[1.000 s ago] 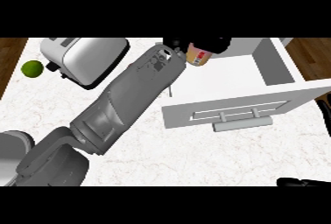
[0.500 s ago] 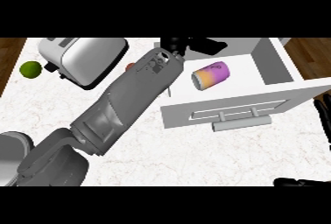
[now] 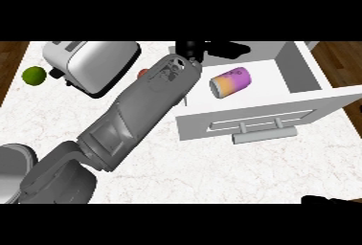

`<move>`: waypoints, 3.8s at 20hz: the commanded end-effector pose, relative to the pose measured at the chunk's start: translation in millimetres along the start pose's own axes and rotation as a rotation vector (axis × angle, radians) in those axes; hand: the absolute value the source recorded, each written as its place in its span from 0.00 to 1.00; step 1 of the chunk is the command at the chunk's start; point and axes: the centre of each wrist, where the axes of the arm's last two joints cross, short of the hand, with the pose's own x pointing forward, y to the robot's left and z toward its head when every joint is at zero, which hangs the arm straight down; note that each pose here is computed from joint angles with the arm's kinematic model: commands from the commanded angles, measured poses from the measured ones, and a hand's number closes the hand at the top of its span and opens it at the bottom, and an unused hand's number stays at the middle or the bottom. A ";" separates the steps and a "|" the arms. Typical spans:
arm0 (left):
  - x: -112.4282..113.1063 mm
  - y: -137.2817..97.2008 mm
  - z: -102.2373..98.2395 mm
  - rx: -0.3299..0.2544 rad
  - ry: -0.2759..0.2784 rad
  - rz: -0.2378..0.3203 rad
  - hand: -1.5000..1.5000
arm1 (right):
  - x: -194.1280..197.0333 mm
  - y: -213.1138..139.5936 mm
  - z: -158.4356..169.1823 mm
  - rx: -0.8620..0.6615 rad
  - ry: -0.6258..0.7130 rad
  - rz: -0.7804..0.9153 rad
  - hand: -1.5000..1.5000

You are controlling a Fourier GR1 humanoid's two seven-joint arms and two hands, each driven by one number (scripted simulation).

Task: Pick up the can, place it into the drawer and close the drawer

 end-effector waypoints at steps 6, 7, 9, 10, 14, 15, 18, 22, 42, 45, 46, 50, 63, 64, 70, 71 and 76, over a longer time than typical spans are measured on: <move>21.6 -5.6 2.7 0.001 0.003 0.111 0.00 | 19.4 0.5 -12.5 0.071 -0.106 0.244 0.00; 27.4 -6.3 1.7 -0.009 -0.008 0.116 0.00 | 21.9 13.8 -14.3 0.067 -0.111 0.257 0.00; 14.7 -1.1 -1.8 0.001 -0.031 0.114 0.00 | 13.8 11.4 -20.1 0.095 -0.132 0.337 0.00; 9.6 -3.5 4.0 0.019 -0.022 0.118 0.00 | 25.9 12.2 -17.2 0.102 -0.135 0.390 0.00; 31.7 -6.2 0.7 -0.001 -0.038 0.133 0.00 | 0.4 17.0 -20.0 0.147 -0.113 0.547 0.00; 30.4 -9.5 5.2 0.038 -0.033 0.110 0.00 | 8.7 24.4 -30.2 0.142 -0.133 0.589 0.00; 42.3 -9.0 0.4 0.017 -0.042 0.110 0.00 | -11.9 39.2 -33.4 0.179 -0.102 0.685 0.00; 36.6 -8.3 2.1 0.014 -0.015 0.121 0.00 | -28.6 71.4 -48.7 0.225 -0.097 0.797 0.00; 53.9 83.1 -14.7 0.034 -0.015 0.116 0.00 | -156.3 104.5 -79.4 0.136 0.030 0.952 0.00; 47.6 84.9 -3.4 0.009 0.008 0.116 0.00 | -161.4 102.1 -87.9 0.133 0.041 0.979 0.00; 30.2 91.2 -2.6 0.014 0.019 0.110 0.00 | -166.6 101.1 -92.1 0.124 0.033 1.008 0.00; 20.5 115.3 -5.5 0.020 0.044 0.086 0.00 | -170.0 105.7 -111.6 0.083 0.016 1.040 0.00; 13.2 121.1 30.5 -0.010 0.057 0.107 0.00 | -163.5 110.2 -185.5 -0.032 -0.015 1.065 0.00; 4.5 136.4 26.7 -0.001 0.052 0.086 0.00 | -167.6 118.0 -182.1 -0.041 -0.021 1.080 0.00; 1.7 148.4 33.8 -0.008 0.048 0.099 0.00 | -155.0 124.8 -205.5 -0.078 -0.045 1.086 0.00; -4.3 150.8 34.0 -0.006 0.034 0.082 0.00 | -147.1 127.3 -213.7 -0.084 -0.048 1.065 0.00; -20.8 157.4 46.0 -0.008 0.054 0.071 0.00 | -133.2 123.1 -231.5 -0.097 -0.052 1.072 0.00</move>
